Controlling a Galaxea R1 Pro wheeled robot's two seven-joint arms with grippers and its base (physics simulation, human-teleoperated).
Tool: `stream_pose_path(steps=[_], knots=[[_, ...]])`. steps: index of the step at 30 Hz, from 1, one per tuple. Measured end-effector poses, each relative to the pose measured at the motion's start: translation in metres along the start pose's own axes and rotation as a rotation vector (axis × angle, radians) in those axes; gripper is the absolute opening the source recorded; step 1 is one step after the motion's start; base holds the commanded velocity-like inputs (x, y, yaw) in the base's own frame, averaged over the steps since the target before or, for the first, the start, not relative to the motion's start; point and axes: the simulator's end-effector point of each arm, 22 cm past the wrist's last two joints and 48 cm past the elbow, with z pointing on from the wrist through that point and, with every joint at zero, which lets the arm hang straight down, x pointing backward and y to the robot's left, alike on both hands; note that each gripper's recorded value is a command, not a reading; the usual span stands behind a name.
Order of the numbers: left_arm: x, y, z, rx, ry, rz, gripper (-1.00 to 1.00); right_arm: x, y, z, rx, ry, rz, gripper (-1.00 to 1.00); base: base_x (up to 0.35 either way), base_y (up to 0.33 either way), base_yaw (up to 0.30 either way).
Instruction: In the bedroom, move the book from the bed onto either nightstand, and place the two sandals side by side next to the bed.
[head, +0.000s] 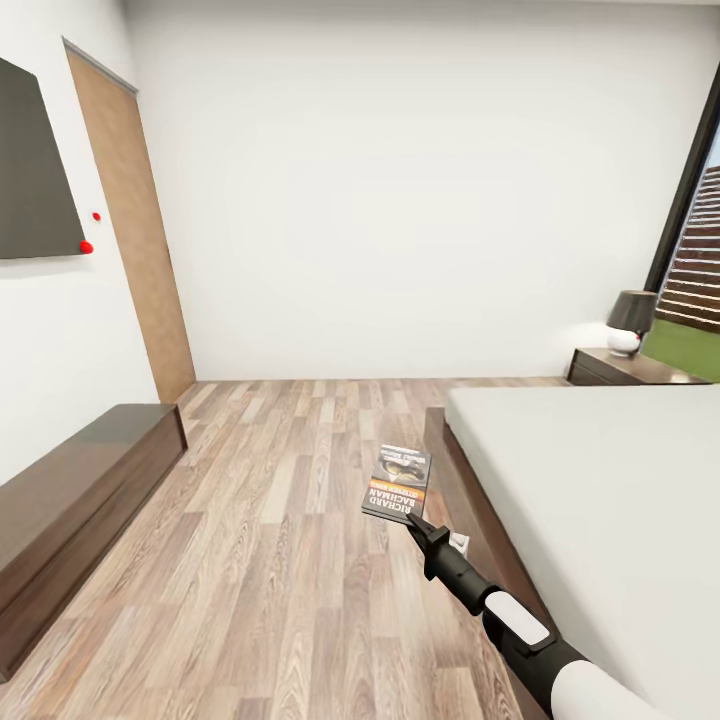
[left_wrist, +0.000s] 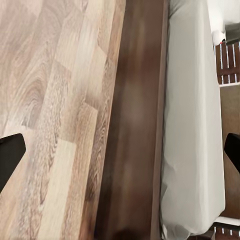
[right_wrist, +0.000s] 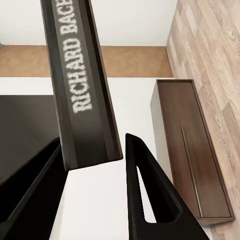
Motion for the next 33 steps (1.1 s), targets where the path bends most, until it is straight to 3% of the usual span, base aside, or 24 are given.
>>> stream_pose_path(steps=[33], knots=[[0.0000, 0.0000, 0.0000, 0.000, 0.000, 0.000, 1.00, 0.0013, -0.0002, 0.0003, 0.001, 0.002, -0.001, -1.00, 0.110, 0.072, 0.000]])
